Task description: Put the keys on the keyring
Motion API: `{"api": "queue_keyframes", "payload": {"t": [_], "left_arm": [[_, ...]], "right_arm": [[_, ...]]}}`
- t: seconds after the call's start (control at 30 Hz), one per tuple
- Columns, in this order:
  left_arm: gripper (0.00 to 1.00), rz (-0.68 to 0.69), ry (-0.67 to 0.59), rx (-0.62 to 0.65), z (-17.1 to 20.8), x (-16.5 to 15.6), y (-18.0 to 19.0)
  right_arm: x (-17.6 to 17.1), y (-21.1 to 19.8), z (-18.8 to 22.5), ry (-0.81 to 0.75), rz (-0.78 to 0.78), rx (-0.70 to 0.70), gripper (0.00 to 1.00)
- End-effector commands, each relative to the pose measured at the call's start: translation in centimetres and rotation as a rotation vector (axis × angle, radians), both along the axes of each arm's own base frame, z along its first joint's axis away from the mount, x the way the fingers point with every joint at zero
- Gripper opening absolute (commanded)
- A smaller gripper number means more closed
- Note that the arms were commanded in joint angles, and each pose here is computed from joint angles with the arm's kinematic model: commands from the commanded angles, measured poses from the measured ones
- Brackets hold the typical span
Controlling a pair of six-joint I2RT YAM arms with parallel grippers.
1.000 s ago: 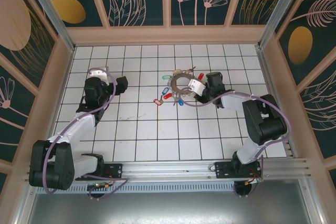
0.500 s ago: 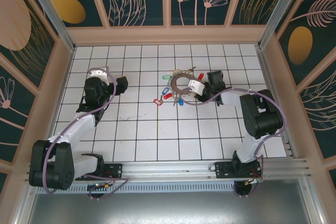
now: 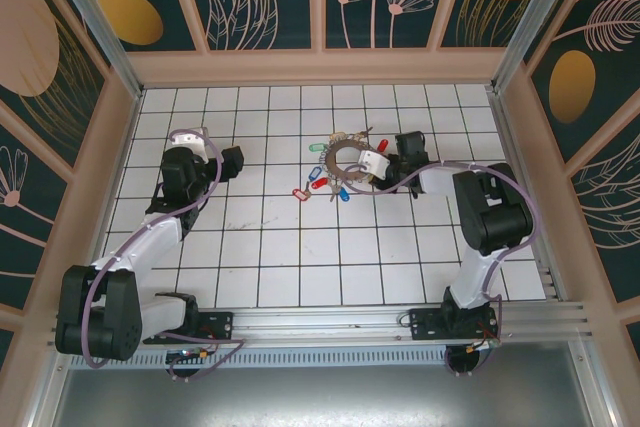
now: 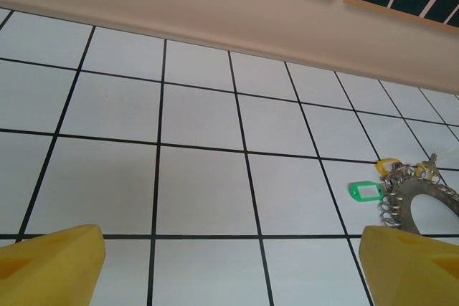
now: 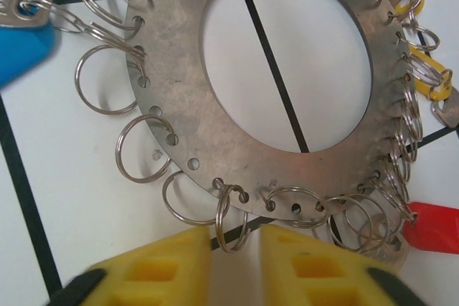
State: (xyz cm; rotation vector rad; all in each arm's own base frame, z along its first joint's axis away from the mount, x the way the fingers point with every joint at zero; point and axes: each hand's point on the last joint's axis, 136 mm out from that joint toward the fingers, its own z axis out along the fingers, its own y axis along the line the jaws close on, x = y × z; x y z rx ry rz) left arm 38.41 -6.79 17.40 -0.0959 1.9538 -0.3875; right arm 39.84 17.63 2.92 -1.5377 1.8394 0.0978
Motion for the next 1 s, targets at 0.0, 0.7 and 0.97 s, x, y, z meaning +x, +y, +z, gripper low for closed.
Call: {"api": "queue_keyframes", "payload": {"t": [0.0,0.7,0.97], "left_arm": [[0.91,-0.016,-0.019,0.008,0.6,0.5,-0.4],[0.83,-0.483,-0.305,-0.096,7.0,-2.6,-8.8],[0.83,-0.874,-0.581,0.24,9.8,-6.2,-14.6]], "right_arm": [[0.6,0.4,0.1,0.002,0.023,0.007,0.09],[0.8,3.0,12.6,-0.176,-0.08,0.497,0.0],[-1.8,3.2,18.1,-0.259,-0.031,0.612,0.0]]}}
